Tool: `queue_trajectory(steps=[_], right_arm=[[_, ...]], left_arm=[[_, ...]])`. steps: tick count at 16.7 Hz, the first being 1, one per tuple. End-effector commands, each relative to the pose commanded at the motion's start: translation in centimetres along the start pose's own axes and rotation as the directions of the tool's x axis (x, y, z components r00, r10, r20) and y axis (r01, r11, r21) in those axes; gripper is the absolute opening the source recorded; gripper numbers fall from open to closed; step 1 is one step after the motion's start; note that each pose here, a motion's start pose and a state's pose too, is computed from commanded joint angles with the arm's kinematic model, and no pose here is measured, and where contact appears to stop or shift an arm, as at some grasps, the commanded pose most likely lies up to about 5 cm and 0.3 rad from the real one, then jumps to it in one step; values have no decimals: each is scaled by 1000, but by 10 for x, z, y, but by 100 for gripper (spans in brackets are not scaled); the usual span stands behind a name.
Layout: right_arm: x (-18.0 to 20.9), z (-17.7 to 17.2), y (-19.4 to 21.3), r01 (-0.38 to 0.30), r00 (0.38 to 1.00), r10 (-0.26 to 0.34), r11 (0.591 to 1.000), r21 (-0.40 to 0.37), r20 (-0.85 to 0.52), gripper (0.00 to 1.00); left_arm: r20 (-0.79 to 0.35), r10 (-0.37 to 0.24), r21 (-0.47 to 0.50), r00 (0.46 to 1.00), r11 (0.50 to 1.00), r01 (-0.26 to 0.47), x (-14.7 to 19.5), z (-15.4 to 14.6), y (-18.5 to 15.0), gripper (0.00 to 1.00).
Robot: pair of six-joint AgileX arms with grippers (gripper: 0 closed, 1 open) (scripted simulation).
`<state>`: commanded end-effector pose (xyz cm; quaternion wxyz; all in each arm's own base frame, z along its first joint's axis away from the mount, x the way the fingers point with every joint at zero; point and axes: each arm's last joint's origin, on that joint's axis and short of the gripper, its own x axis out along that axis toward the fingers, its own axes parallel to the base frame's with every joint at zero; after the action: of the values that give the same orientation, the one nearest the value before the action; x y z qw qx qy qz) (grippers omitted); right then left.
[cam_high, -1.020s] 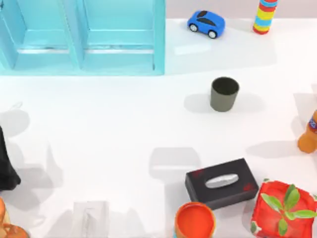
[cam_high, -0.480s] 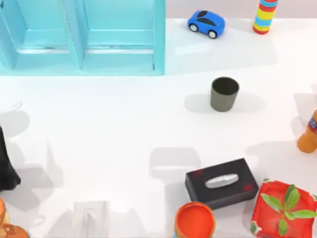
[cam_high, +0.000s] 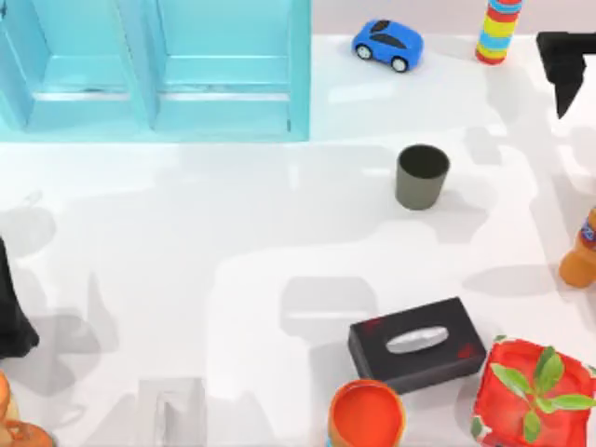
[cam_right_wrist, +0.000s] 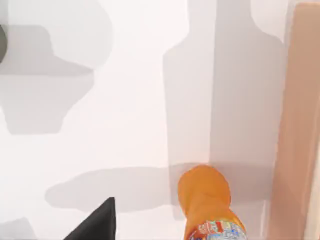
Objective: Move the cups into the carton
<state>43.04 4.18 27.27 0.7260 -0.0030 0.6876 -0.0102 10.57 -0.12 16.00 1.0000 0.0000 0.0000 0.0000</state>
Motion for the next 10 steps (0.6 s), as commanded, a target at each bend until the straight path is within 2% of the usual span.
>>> queue_trajectory(steps=[3,5,10], right_arm=[[21,12,83,-7,1000,7,1000,0,24,100],[30,13,115,-16,999,15,1000,0,39,100],[33,13,126,-19,999,19,1000,0,45,100]], left_arm=[[0,0,0,1000,1000,0,0,0,0,100],[0,0,0,1000,1000,0,0,0,0,100],[0,0,0,1000,1000,0,0,0,0,100]])
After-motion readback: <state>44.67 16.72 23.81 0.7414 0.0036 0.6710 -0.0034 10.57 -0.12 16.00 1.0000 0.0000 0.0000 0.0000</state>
